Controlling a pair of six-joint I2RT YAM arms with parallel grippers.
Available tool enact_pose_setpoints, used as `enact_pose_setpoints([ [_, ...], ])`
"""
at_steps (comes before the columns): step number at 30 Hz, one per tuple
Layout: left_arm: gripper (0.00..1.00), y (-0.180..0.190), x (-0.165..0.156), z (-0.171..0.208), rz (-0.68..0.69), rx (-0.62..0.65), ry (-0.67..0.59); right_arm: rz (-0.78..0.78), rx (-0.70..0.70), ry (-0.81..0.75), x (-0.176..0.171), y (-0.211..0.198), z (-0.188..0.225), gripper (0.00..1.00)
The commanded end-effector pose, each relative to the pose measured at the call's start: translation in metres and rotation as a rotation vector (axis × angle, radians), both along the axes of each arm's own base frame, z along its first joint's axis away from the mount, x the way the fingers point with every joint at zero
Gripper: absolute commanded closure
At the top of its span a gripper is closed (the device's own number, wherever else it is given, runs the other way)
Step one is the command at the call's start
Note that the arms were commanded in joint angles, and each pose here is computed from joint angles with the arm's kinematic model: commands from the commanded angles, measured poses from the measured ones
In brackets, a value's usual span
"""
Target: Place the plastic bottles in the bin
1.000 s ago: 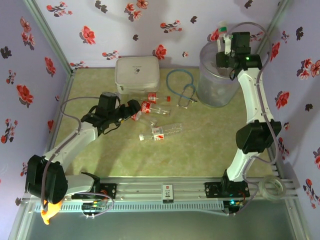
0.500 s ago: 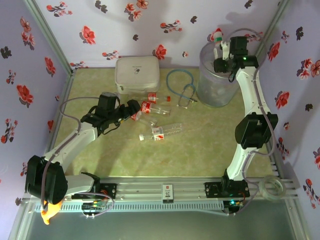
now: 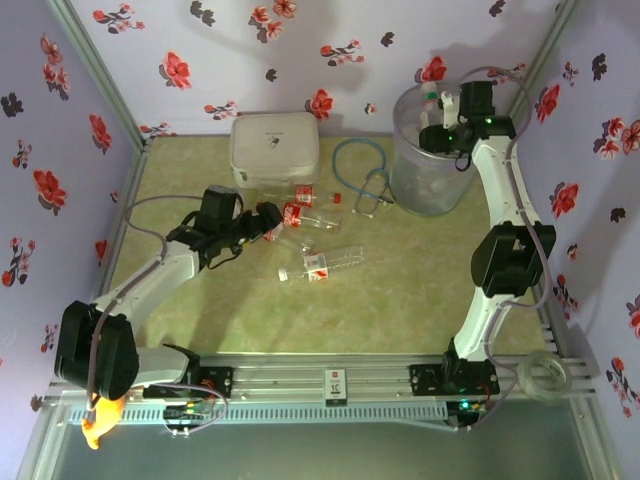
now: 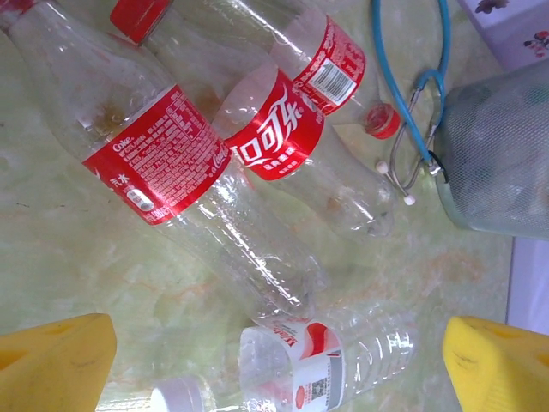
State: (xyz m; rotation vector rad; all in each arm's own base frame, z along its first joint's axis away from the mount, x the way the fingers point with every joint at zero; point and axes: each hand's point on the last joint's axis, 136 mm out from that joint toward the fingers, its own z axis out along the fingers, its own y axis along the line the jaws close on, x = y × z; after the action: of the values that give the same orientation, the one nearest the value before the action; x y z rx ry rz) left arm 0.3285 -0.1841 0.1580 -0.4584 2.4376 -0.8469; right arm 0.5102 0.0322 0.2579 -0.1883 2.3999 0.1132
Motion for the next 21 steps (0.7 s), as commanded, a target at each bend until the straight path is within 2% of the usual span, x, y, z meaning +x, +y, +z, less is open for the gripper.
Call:
enact_pose_setpoints([
  [1, 0.02, -0.005, 0.013, 0.012, -0.022, -0.009, -0.039, 0.03, 0.04, 0.03, -0.012, 0.008, 0.014, 0.22],
  [5, 0.02, -0.01, 0.017, 0.012, -0.037, -0.012, -0.036, 0.019, 0.027, -0.008, -0.016, 0.005, 0.036, 0.17],
  [11, 0.02, -0.011, 0.019, 0.008, -0.039, -0.007, -0.028, -0.034, -0.024, -0.032, -0.007, -0.013, 0.045, 0.23],
  [16, 0.02, -0.011, 0.019, 0.007, -0.042, -0.004, -0.027, -0.077, -0.117, -0.006, 0.004, -0.029, 0.032, 0.33],
  [19, 0.02, -0.011, 0.021, 0.005, -0.039, -0.005, -0.022, -0.067, -0.119, -0.009, 0.008, -0.028, 0.031, 0.49],
  [21, 0.02, -0.012, 0.023, 0.003, -0.035, -0.008, -0.017, -0.06, -0.121, 0.008, 0.012, -0.028, 0.023, 0.5],
])
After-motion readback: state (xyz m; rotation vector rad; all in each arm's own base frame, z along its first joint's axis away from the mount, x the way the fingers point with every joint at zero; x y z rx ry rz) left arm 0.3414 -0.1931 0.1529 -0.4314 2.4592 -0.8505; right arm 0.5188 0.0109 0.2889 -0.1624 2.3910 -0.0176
